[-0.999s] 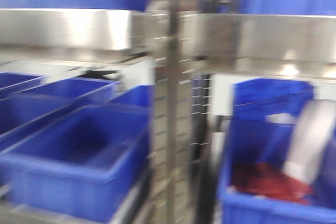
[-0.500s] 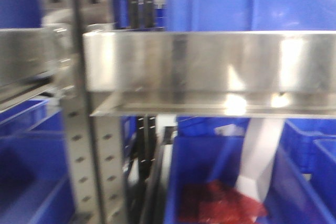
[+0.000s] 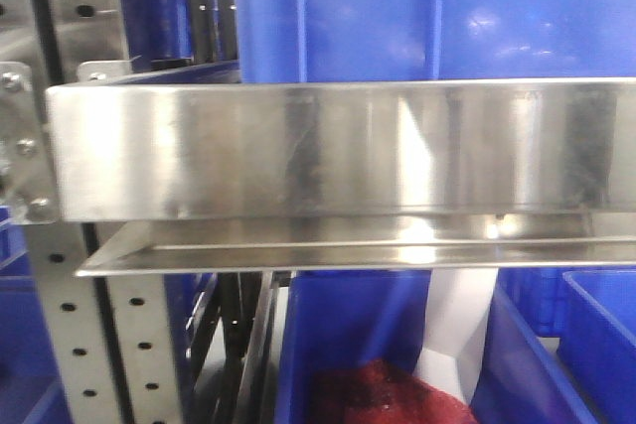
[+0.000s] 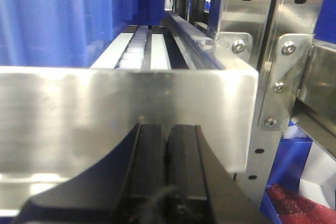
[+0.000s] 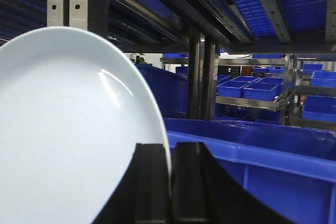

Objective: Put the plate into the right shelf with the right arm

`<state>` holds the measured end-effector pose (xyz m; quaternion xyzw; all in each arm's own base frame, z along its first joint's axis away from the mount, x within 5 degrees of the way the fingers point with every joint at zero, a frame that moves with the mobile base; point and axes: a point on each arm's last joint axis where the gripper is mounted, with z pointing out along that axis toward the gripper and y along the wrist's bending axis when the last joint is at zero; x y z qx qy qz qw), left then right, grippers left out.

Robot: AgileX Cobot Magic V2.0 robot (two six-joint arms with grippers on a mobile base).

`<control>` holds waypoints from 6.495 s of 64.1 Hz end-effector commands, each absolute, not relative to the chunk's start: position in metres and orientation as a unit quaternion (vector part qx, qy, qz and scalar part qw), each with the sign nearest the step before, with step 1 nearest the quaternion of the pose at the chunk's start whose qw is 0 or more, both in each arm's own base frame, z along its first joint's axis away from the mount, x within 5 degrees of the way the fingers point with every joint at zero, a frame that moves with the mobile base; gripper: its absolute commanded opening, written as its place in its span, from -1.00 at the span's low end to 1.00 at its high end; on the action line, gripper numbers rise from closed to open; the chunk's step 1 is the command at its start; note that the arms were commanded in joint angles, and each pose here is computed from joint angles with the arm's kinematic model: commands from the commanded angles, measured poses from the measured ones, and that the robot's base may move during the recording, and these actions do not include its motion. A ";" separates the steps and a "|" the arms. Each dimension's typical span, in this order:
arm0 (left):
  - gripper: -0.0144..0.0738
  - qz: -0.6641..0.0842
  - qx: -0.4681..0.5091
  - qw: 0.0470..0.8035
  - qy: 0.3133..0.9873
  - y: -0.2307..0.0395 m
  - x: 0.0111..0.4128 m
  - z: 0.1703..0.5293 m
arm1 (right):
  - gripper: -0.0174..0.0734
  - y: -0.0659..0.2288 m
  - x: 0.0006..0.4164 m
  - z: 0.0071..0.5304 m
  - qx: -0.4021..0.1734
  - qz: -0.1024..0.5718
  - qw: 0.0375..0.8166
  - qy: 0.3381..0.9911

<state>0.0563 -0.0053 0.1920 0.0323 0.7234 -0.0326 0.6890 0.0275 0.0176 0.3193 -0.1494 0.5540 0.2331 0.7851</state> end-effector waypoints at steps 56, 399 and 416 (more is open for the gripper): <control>-0.78 -0.037 0.029 0.718 0.694 -0.005 0.056 0.197 | -0.49 0.012 0.027 0.343 -0.118 0.231 0.813 0.522; -0.78 -0.037 0.029 0.718 0.694 -0.005 0.056 0.197 | -0.50 0.002 0.055 0.211 0.015 0.038 0.752 0.658; -0.78 -0.037 0.029 0.718 0.694 -0.005 0.056 0.197 | -0.50 0.002 0.055 0.212 0.015 0.039 0.754 0.656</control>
